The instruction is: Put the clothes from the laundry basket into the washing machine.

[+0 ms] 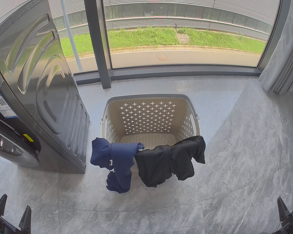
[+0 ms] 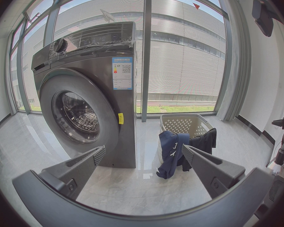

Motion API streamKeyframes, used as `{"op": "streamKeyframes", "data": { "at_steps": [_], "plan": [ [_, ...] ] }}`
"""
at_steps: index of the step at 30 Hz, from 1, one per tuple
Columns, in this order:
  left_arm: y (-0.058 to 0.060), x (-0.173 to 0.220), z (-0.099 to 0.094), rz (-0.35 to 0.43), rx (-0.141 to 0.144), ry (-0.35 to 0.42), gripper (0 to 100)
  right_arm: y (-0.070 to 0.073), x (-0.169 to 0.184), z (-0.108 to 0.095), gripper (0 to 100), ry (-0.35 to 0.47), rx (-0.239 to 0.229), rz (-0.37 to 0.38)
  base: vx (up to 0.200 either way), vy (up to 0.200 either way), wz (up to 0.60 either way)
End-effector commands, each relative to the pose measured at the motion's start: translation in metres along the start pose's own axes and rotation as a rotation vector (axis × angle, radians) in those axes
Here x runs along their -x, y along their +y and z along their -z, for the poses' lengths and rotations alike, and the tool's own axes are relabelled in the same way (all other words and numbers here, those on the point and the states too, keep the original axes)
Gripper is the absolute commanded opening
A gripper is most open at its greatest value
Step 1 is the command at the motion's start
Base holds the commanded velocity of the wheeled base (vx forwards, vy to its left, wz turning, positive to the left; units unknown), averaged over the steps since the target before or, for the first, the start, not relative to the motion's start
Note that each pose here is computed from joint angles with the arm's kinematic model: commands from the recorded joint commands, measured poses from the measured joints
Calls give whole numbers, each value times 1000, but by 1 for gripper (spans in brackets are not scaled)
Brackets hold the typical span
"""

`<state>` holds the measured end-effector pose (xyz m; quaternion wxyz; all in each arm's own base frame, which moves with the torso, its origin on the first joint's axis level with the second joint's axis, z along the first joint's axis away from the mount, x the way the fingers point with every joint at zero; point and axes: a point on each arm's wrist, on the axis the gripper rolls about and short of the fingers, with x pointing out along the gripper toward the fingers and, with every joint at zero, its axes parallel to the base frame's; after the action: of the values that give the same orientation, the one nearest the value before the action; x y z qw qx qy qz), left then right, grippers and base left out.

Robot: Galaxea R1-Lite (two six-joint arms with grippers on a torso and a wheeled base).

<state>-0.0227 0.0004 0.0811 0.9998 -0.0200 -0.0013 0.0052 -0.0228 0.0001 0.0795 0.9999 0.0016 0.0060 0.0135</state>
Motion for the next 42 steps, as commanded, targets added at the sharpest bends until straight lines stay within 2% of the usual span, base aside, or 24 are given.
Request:
{"op": "streamKeyframes", "data": {
  "at_steps": [1,8,26,35,42],
  "plan": [
    [0,0,5,0,0,1,100,0,0,4,100,-6,0,-1,0,0,0],
    [0,0,5,0,1,1,100,0,0,4,100,-6,0,-1,0,0,0],
    [0,0,5,0,1,1,100,0,0,4,100,-6,0,-1,200,0,0],
    [0,0,5,0,1,1,100,0,0,4,100,-6,0,-1,0,0,0],
    [0,0,5,0,1,1,100,0,0,4,100,-6,0,-1,0,-171,0]
  ]
}}
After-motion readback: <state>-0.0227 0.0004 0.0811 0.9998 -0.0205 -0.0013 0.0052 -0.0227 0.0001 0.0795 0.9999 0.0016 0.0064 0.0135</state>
